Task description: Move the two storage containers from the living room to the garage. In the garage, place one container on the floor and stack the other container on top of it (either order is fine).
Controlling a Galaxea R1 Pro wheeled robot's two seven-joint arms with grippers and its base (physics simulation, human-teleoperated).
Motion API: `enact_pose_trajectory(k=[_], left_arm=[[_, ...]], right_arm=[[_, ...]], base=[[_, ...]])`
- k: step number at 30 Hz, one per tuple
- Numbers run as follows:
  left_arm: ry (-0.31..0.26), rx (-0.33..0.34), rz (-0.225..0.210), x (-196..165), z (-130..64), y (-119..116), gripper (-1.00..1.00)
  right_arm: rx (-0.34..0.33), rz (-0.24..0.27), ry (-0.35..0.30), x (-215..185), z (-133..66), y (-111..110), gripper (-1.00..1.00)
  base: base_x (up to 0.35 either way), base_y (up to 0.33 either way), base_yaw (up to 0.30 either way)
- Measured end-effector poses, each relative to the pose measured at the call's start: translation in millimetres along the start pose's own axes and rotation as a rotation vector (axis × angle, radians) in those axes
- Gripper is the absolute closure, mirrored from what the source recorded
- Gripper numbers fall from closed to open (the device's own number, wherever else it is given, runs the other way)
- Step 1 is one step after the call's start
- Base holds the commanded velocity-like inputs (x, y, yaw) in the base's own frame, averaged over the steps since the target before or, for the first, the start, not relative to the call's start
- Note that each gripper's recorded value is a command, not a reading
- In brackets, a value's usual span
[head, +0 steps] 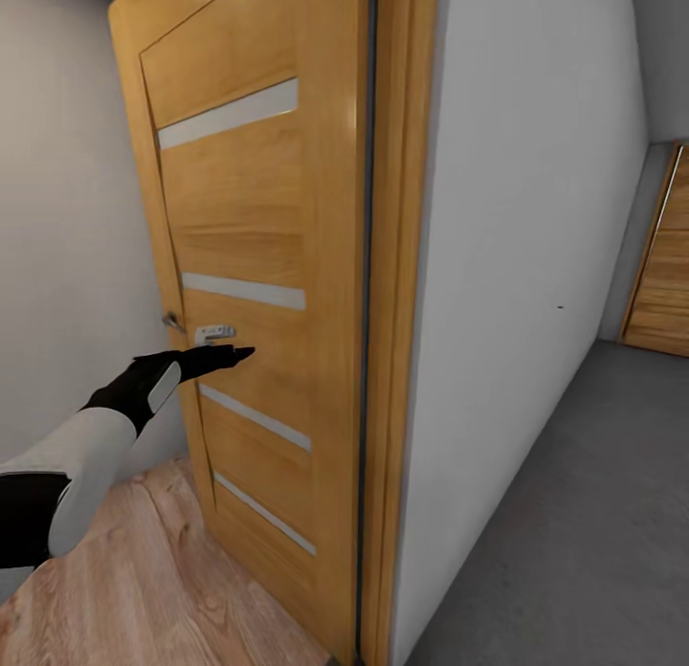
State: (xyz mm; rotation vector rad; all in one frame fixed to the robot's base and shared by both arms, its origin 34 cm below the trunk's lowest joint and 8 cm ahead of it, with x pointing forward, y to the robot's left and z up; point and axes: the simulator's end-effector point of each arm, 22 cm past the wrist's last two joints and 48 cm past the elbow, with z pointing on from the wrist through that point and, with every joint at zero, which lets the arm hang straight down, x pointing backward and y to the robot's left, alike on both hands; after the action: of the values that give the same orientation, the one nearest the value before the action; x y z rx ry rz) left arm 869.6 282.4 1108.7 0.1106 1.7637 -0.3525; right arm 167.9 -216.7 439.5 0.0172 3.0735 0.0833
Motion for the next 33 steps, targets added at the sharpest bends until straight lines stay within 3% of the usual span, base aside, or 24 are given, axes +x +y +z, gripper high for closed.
enact_pose_trajectory(k=[7, 9, 13, 15, 18, 21, 22, 33], left_arm=[[0.008, 0.004, -0.002, 2, 1.1, -4, -1.0], [0.015, -0.01, 0.018, 1, -10.4, -1, -1.0], [0.03, -0.02, 0.008, 4, -21.8, -1, -1.0], [0.023, -0.008, 0.01, 3, -13.6, -5, -1.0], [-0.012, -0.012, -0.004, -5, -10.9, 5, -1.0], [-0.005, -0.009, 0.015, -3, -0.3, 0, -1.0], [-0.006, 0.004, 0.002, -2, 1.0, -5, -1.0], [-0.012, 0.005, 0.005, -4, -0.3, -3, -1.0]], right_arm=[[0.0, 0.001, -0.001, 0, -0.1, 0, -1.0], [0.0, -0.007, -0.011, -1, -2.5, 0, -1.0], [0.0, -0.001, -0.028, 1, -6.4, 0, -1.0], [0.0, -0.001, -0.021, 0, -4.4, 0, -1.0], [0.0, -0.016, -0.006, -5, -0.8, 0, -1.0], [0.0, 0.0, -0.003, -2, 0.2, 0, -1.0], [0.0, 0.0, -0.003, -2, 0.2, 0, -1.0], [-0.001, 0.0, -0.003, -2, 0.1, 1, -1.0]], base=[[0.299, 0.0, -0.067], [0.334, 0.0, -0.171], [0.314, 0.0, -0.145], [0.12, 0.0, -0.064], [-0.122, 0.0, -0.03], [-0.259, 0.0, -0.011], [-0.293, 0.0, -0.006], [-0.224, 0.015, -0.002]])
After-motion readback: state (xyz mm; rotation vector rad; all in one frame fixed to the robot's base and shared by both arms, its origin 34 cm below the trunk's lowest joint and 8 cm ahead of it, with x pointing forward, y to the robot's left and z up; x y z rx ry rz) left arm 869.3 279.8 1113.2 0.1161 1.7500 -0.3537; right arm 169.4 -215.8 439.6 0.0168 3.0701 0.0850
